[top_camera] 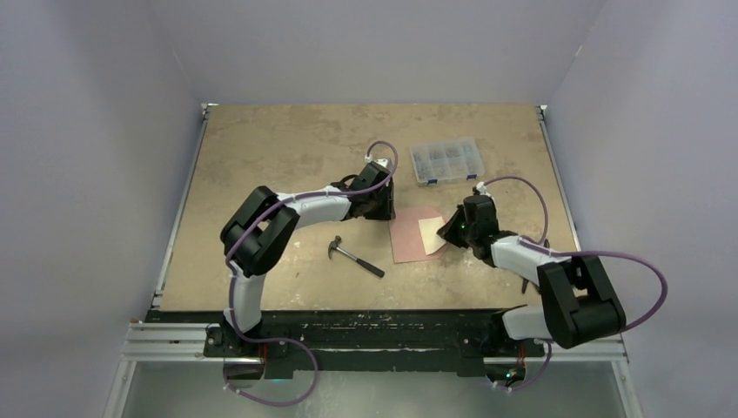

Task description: Place the letter into the envelope and seal it

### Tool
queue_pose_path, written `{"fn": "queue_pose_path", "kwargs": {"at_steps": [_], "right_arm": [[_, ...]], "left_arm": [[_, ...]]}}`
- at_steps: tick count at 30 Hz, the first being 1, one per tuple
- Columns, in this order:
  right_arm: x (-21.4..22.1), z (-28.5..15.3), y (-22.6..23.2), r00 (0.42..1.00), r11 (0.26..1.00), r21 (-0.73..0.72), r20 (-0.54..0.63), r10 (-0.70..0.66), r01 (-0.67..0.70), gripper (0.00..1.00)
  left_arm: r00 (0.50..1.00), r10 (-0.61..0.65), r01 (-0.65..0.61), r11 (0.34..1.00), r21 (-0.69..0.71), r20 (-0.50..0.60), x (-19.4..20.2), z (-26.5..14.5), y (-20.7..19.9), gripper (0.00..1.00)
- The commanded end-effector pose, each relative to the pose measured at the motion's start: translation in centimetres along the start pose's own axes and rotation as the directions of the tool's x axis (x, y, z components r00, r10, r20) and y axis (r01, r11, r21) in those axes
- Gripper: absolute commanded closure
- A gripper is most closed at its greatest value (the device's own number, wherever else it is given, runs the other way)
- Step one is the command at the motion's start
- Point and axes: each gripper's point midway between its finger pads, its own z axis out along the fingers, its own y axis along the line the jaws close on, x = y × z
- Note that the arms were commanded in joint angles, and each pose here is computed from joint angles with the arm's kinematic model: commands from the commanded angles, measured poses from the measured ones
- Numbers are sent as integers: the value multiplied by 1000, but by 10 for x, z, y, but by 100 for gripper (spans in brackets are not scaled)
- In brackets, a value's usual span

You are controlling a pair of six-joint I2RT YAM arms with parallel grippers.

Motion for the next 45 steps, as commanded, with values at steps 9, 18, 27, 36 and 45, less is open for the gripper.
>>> {"fn": "queue_pose_path", "kwargs": {"at_steps": [9, 18, 27, 36, 45], "right_arm": [[-25, 17, 30, 1000, 998, -69, 29, -13, 15, 100], [-37, 10, 34, 995, 994, -60, 47, -90, 93, 100], [-58, -29, 55, 931, 938, -232, 317, -179, 259, 100], [-32, -24, 16, 979, 994, -105, 202, -7, 29, 100], [-19, -4, 5, 989, 996, -32, 113, 90, -87, 100]], "left_arm": [[992, 49, -49, 999, 5, -117, 29, 23, 7, 66], [989, 95, -100, 994, -41, -110, 24, 23, 16, 66], [992, 100, -102, 995, -24, -73, 5, 10, 5, 64], [999, 30, -30, 999, -13, -35, -4, -17, -4, 54], [998, -31, 33, 999, 35, -50, 10, -13, -9, 54]]}}
